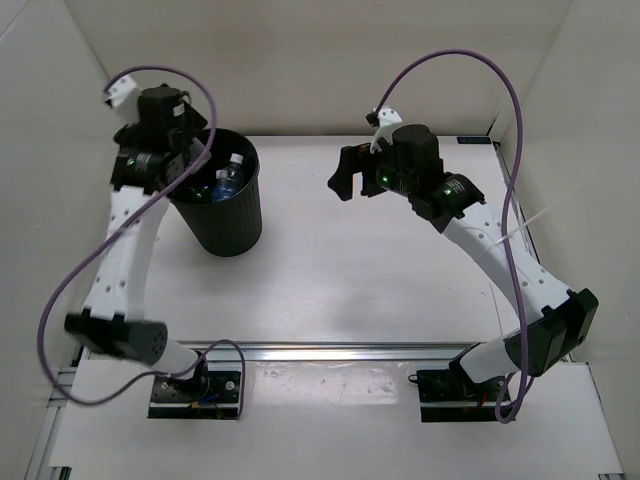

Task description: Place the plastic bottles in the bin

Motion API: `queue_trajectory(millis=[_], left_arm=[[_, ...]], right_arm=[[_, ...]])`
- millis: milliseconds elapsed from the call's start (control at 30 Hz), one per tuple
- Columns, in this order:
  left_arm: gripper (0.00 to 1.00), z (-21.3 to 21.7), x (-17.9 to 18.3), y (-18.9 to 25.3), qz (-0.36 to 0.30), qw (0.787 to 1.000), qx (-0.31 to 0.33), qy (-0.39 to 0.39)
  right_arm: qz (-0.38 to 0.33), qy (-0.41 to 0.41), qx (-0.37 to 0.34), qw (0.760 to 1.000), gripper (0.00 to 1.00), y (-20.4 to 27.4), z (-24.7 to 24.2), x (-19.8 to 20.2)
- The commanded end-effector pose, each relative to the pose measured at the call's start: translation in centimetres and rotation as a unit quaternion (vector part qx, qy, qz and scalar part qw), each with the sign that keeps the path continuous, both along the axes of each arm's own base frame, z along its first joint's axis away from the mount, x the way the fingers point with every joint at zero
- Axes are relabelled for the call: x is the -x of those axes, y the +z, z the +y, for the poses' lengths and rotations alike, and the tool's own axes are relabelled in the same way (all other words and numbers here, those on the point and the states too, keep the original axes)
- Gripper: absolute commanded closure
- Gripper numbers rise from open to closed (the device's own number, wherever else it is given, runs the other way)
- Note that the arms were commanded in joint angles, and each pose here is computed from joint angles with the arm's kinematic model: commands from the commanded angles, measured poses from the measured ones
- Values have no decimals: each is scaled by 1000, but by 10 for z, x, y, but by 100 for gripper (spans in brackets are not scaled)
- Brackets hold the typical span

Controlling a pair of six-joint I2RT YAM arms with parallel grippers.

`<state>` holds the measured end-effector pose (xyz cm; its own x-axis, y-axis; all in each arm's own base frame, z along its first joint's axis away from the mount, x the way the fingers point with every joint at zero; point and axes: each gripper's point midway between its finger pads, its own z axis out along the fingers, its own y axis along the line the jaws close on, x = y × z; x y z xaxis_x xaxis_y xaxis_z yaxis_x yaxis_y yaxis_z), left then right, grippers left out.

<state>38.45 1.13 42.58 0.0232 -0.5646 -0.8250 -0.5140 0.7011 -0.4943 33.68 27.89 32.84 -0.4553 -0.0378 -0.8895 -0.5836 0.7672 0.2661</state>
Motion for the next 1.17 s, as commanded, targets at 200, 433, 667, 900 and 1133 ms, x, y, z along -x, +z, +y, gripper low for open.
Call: queue_trajectory(millis=[200, 433, 667, 900, 1133], left_arm=[[0, 7, 45, 23, -22, 998, -52, -9], [0, 5, 149, -129, 89, 995, 23, -37], [0, 26, 194, -199, 185, 982, 17, 24], [0, 66, 185, -185, 152, 975, -36, 156], [0, 91, 188, -203, 191, 942, -91, 260]], right_arm=[[1, -72, -11, 997, 0, 21, -22, -14], [231, -37, -18, 972, 0, -12, -44, -12], [262, -31, -77, 962, 0, -32, -54, -1], [246, -60, -81, 964, 0, -24, -70, -3], [201, -143, -83, 966, 0, -18, -121, 0]])
